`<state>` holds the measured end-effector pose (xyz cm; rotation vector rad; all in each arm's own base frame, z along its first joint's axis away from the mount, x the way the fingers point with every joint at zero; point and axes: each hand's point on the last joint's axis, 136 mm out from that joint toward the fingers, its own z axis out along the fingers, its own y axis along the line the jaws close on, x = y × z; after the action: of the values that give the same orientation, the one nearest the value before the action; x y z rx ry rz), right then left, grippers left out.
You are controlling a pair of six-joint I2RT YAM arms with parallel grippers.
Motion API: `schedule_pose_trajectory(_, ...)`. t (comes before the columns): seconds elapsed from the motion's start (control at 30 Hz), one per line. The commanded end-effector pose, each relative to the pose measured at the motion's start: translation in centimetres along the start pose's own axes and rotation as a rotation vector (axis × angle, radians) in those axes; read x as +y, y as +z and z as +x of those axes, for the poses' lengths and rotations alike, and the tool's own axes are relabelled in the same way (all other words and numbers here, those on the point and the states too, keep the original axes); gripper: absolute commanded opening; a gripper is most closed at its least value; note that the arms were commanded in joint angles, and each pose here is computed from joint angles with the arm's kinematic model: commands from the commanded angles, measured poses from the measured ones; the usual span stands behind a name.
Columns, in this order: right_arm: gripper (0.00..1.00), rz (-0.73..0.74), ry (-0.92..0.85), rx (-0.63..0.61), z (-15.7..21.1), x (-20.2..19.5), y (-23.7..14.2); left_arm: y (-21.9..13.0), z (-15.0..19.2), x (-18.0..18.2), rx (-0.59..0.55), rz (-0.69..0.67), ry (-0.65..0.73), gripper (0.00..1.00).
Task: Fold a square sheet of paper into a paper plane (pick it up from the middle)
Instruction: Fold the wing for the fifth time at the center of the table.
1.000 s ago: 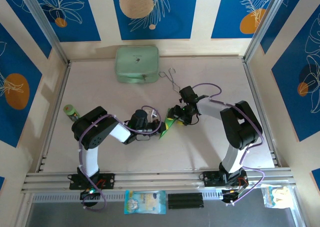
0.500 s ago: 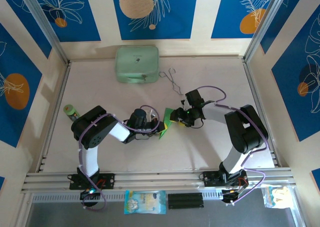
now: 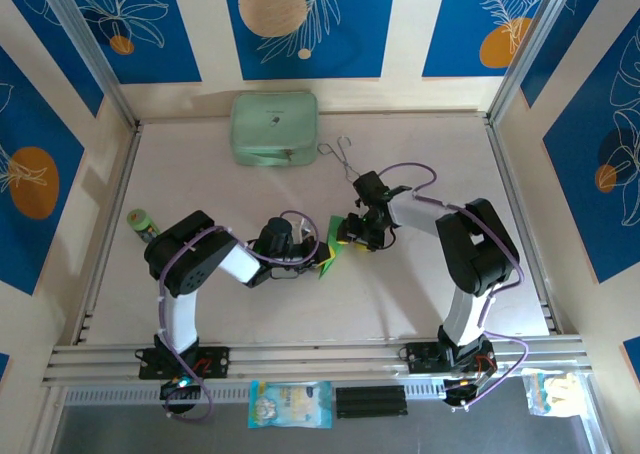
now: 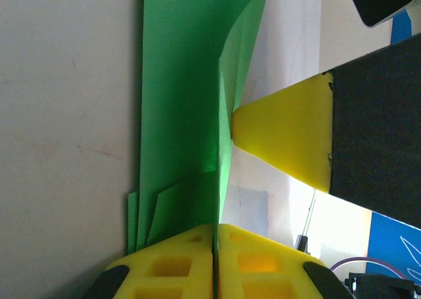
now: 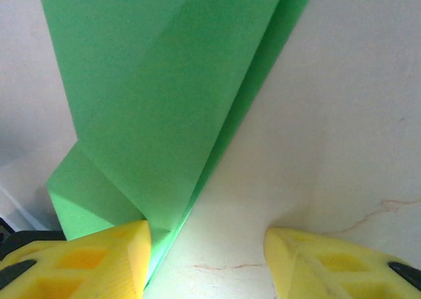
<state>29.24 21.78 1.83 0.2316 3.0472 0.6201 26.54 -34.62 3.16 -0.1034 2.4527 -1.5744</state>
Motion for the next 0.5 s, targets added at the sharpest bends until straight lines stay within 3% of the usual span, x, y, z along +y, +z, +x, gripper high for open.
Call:
schedule_pose_trajectory(0.0,0.54,0.063,0.006,0.040,1.0,-1.6,3.4,-0.1,0.9,2.3,0.025,-0.051,-0.048,0.11)
schedule_pose_trajectory(0.3,0.57,-0.110,-0.053,-0.051,0.6,0.6,0.4,-0.1,0.8,2.4,0.025,-0.052,-0.055,0.10)
schedule_pose_trajectory(0.47,0.61,-0.067,-0.065,-0.032,0.5,0.2,0.9,0.0,0.9,2.5,0.033,-0.052,-0.059,0.10)
